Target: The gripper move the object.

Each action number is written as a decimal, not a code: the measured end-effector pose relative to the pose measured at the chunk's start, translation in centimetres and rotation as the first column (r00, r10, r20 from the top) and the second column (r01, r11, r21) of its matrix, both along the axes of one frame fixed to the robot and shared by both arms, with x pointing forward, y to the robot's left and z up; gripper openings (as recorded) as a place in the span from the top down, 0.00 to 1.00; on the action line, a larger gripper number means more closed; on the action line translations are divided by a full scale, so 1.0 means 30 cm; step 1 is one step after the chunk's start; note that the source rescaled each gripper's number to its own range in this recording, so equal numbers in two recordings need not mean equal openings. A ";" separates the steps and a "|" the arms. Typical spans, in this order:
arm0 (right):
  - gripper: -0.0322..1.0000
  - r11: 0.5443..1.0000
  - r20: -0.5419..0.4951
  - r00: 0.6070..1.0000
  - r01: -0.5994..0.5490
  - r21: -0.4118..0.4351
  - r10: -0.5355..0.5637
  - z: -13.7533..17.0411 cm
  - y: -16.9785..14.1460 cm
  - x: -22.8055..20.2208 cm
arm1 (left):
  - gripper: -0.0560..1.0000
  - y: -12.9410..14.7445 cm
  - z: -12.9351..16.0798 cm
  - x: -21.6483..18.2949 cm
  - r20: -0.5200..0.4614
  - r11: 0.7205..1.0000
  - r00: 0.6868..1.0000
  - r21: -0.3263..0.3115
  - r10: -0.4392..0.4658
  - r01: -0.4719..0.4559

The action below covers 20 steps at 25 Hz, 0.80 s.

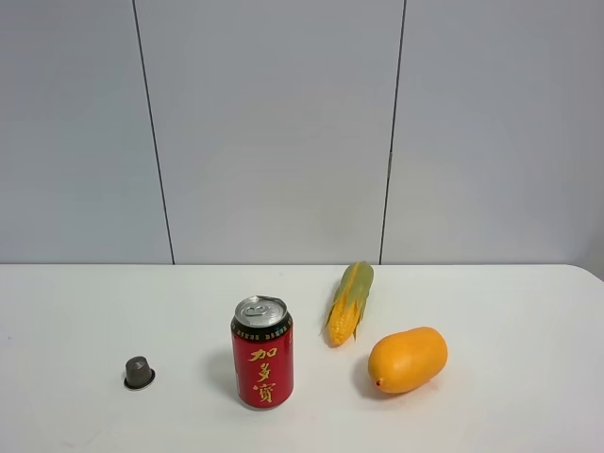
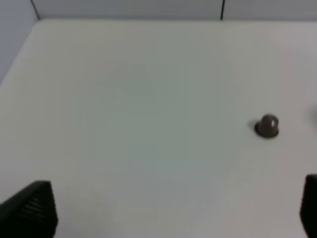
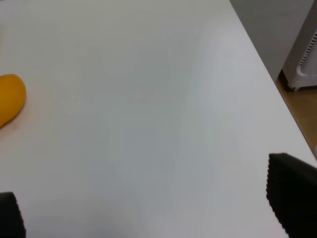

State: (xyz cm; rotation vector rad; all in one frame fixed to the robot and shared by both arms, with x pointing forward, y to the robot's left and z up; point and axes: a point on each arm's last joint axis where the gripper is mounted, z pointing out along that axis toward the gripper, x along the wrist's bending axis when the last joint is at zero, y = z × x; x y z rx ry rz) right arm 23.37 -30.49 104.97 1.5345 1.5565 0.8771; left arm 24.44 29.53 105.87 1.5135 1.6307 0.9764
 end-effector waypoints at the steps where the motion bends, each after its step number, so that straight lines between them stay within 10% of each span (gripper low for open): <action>1: 0.00 1.000 0.000 1.000 0.000 0.000 0.000 0.000 0.000 0.000 | 0.01 0.001 -0.006 -0.001 -0.010 1.000 1.000 0.002 0.001 -0.001; 20: 0.00 1.000 0.000 1.000 0.000 0.000 0.000 0.000 0.000 0.000 | 0.00 0.002 -0.010 -0.038 0.044 1.000 0.999 0.003 0.030 -0.030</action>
